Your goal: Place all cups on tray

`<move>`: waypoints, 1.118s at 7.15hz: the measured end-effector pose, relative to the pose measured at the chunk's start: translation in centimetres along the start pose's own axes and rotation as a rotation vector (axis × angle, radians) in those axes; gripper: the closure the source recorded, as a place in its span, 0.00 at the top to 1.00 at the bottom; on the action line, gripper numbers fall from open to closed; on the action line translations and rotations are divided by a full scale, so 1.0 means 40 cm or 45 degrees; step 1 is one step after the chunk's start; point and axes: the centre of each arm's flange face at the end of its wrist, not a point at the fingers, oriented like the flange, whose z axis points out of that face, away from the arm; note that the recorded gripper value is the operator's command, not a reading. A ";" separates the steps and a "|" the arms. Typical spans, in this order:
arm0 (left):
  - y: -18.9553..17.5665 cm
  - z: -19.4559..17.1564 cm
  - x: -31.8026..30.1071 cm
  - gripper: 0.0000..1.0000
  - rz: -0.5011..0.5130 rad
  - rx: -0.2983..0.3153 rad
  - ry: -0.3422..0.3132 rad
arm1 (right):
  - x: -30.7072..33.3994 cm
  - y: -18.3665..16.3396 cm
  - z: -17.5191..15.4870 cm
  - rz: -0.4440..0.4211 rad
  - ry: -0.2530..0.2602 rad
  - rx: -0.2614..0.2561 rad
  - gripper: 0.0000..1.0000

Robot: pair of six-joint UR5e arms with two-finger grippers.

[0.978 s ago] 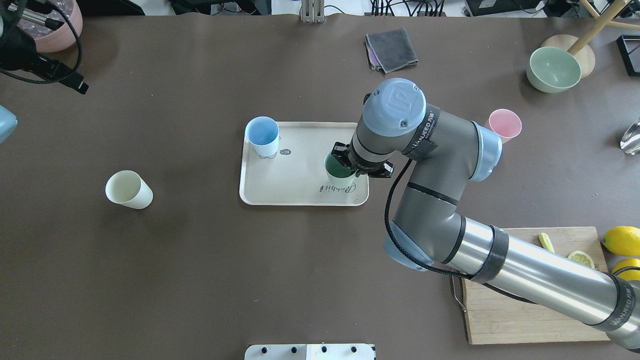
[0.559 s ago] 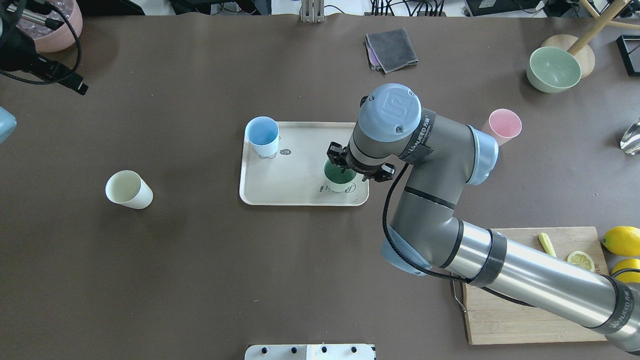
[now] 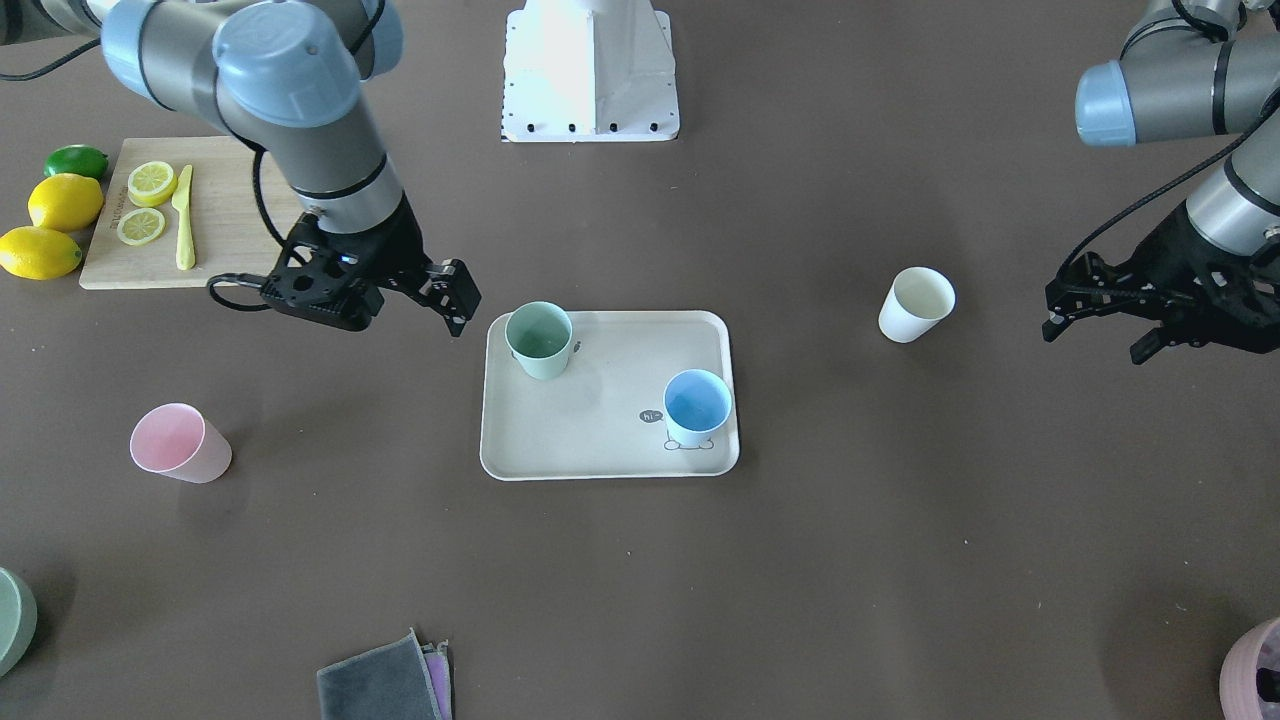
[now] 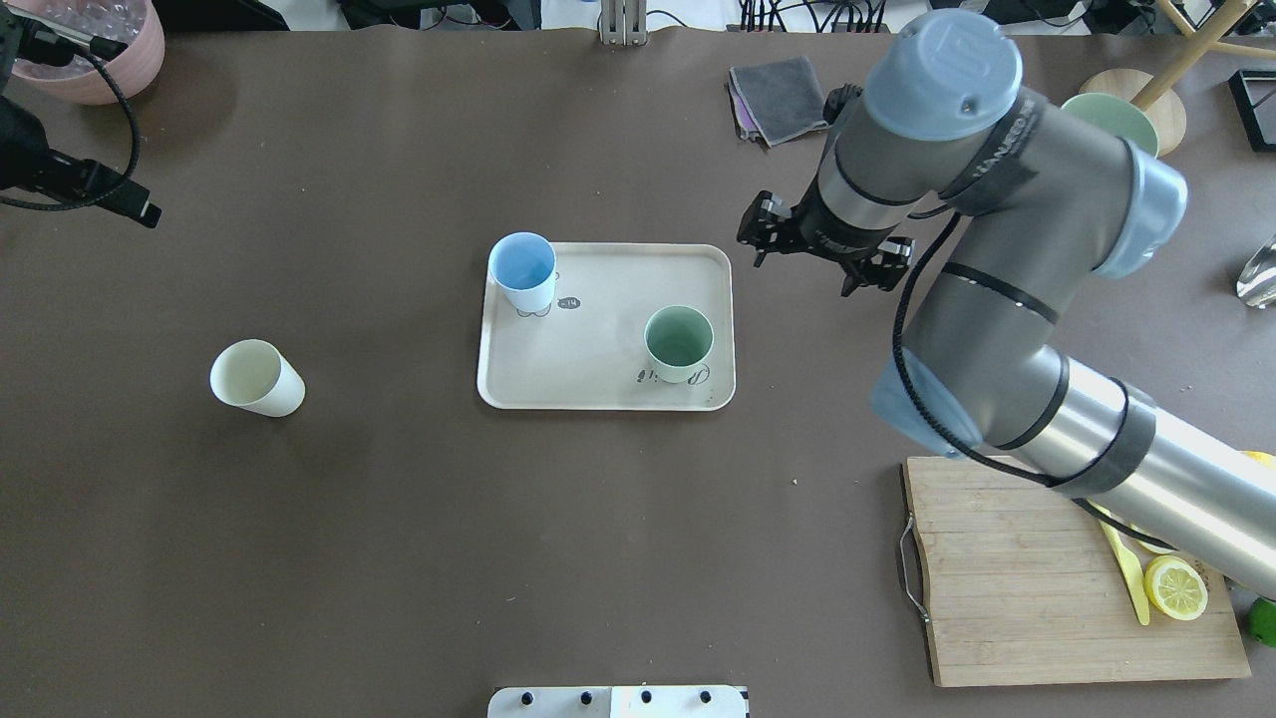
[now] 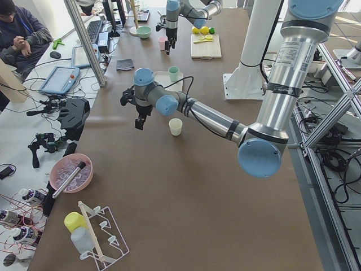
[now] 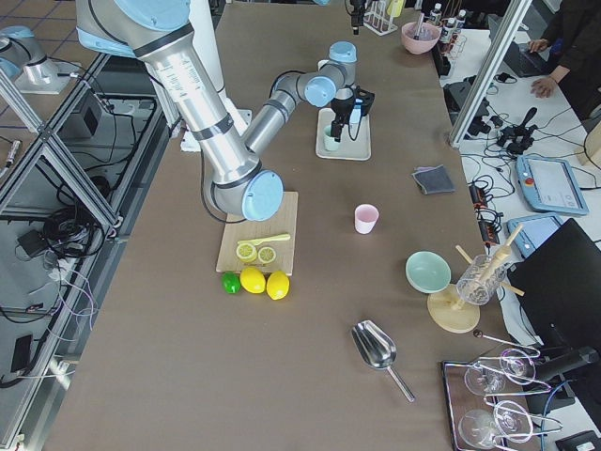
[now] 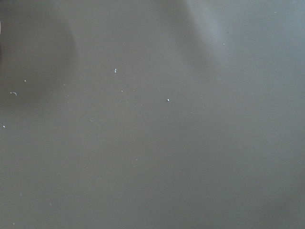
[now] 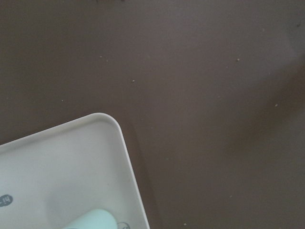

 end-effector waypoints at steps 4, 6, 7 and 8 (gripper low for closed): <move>0.215 0.151 0.112 0.98 -0.135 -0.044 0.086 | 0.419 -0.245 -0.093 -0.258 0.063 0.006 1.00; 0.239 0.216 0.128 0.93 -0.144 -0.065 0.065 | 0.545 -0.290 -0.113 -0.331 0.077 -0.006 1.00; 0.245 0.242 0.127 0.89 -0.143 -0.063 0.054 | 0.574 -0.297 -0.114 -0.350 0.084 -0.009 1.00; 0.254 0.272 0.134 0.79 -0.141 -0.059 0.048 | 0.595 -0.301 -0.110 -0.363 0.092 -0.014 1.00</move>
